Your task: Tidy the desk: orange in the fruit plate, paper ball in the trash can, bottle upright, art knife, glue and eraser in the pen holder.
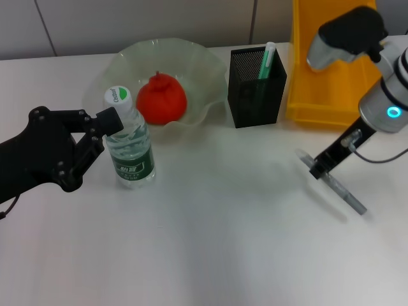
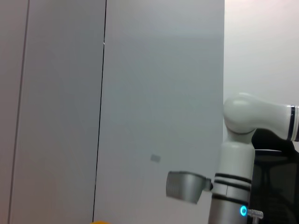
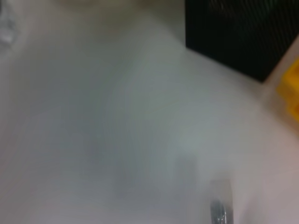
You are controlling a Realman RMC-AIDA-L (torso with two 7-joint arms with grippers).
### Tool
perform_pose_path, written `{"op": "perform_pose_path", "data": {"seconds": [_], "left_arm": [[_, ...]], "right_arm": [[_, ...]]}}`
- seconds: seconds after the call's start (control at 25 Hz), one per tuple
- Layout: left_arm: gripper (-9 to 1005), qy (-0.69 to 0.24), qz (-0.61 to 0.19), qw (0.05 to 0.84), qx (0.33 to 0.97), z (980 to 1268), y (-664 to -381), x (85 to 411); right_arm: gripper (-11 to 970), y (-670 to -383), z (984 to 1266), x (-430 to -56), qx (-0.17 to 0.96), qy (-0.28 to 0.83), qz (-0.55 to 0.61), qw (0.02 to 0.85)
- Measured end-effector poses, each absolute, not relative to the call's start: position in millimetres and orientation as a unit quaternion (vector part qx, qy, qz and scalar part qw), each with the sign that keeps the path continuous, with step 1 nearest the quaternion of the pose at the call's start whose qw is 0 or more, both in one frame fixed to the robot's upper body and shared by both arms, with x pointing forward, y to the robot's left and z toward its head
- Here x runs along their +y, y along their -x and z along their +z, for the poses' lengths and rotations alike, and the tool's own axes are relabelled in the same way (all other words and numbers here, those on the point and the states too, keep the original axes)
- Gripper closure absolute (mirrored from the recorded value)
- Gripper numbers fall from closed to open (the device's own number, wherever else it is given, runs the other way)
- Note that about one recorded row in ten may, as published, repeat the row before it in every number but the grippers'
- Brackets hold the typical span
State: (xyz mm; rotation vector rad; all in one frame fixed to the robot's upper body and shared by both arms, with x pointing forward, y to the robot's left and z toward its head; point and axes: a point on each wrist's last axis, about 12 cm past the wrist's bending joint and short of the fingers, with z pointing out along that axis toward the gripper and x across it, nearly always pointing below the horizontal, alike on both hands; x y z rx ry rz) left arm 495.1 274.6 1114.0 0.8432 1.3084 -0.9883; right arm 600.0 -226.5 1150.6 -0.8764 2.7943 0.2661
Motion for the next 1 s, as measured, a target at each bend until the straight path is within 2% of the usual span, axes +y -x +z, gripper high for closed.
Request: {"op": "perform_pose_path", "data": {"seconds": [0.12, 0.2, 0.4, 0.64, 1.0], "left_arm": [[990, -0.364, -0.427, 0.605, 0.565, 1114, -495, 275], [990, -0.363, -0.427, 0.605, 0.565, 1114, -495, 275], [990, -0.361, -0.427, 0.609, 0.563, 1115, -495, 275], [990, -0.36, -0.428, 0.61, 0.562, 1116, -495, 275], [990, -0.349, -0.43, 0.613, 0.564, 1113, -489, 280]], "right_arm": [[819, -597, 1160, -224, 0.939, 0.304, 0.099, 0.124], [819, -593, 1178, -222, 0.926, 0.313, 0.121, 0.174], [819, -591, 1200, -223, 0.906, 0.316, 0.14, 0.244], [820, -594, 1212, -224, 0.887, 0.319, 0.143, 0.303], [820, -605, 1222, -233, 0.814, 0.337, 0.167, 0.443]]}}
